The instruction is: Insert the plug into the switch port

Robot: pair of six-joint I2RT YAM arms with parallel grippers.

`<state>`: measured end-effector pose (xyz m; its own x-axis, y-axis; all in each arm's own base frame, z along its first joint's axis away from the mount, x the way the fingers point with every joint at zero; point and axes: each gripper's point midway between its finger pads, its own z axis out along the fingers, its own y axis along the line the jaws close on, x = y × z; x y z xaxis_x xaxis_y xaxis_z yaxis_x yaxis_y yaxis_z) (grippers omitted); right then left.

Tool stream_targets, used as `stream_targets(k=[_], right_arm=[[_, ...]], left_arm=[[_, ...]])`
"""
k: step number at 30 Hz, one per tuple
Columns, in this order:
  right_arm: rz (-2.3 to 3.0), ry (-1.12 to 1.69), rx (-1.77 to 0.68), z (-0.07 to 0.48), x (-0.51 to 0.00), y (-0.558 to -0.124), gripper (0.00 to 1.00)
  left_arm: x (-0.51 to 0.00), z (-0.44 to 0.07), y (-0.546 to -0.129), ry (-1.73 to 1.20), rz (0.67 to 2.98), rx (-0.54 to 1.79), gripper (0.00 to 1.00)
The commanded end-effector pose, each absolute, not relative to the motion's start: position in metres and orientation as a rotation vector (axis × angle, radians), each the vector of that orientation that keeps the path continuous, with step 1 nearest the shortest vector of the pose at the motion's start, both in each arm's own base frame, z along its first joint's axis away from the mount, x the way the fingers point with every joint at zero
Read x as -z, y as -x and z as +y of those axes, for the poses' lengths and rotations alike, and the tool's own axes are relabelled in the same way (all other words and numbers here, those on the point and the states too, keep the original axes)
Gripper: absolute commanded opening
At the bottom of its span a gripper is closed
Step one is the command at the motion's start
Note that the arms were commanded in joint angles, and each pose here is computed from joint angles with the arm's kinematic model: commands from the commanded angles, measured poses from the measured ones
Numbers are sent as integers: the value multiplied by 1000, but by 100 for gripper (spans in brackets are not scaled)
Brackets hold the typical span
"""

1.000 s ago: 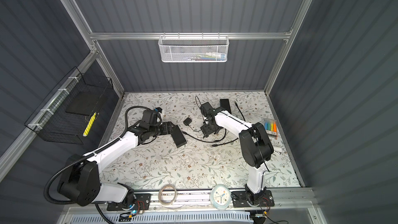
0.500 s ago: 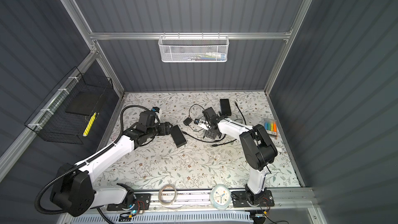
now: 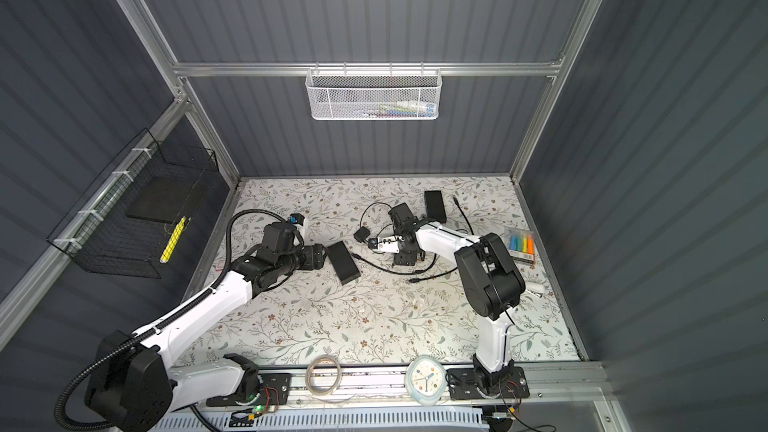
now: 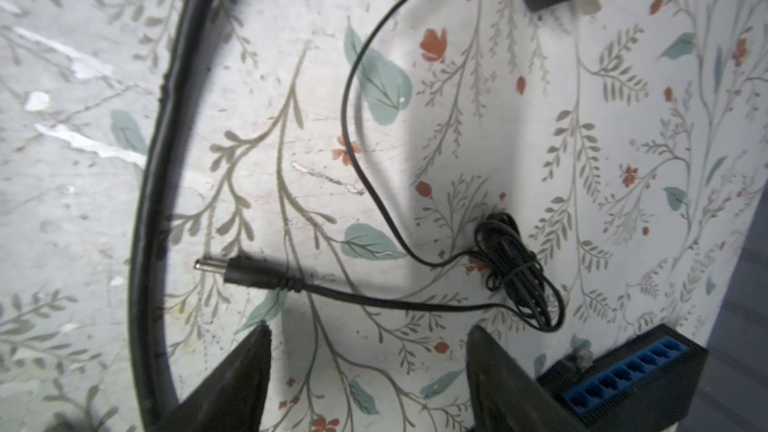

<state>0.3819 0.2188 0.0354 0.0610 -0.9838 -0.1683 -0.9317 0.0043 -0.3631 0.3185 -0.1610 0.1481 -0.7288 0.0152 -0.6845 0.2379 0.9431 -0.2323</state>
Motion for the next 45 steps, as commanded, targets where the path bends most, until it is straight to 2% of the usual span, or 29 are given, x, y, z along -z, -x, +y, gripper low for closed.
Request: stream_targets(k=[1, 9, 12, 19, 34, 40, 45], right_arm=[[1891, 2050, 185, 221, -27, -377, 74], [1847, 2093, 178, 234, -13, -383, 75], [1878, 2123, 144, 234, -8, -379, 69], [1936, 2127, 94, 232, -7, -370, 34], [2016, 2017, -2, 238, -18, -366, 0], [2017, 1910, -153, 251, -47, -355, 1], [1975, 1996, -30, 237, -41, -345, 27]], left_arm=[[-145, -158, -316, -198, 2358, 390, 81], [-143, -155, -316, -184, 2356, 406, 81], [-143, -154, -315, -180, 2354, 408, 81], [-142, -151, -316, -164, 2351, 417, 81], [-146, -150, -314, -142, 2344, 433, 81], [-151, -150, -313, -142, 2339, 439, 80], [-153, -151, -315, -143, 2329, 445, 80]])
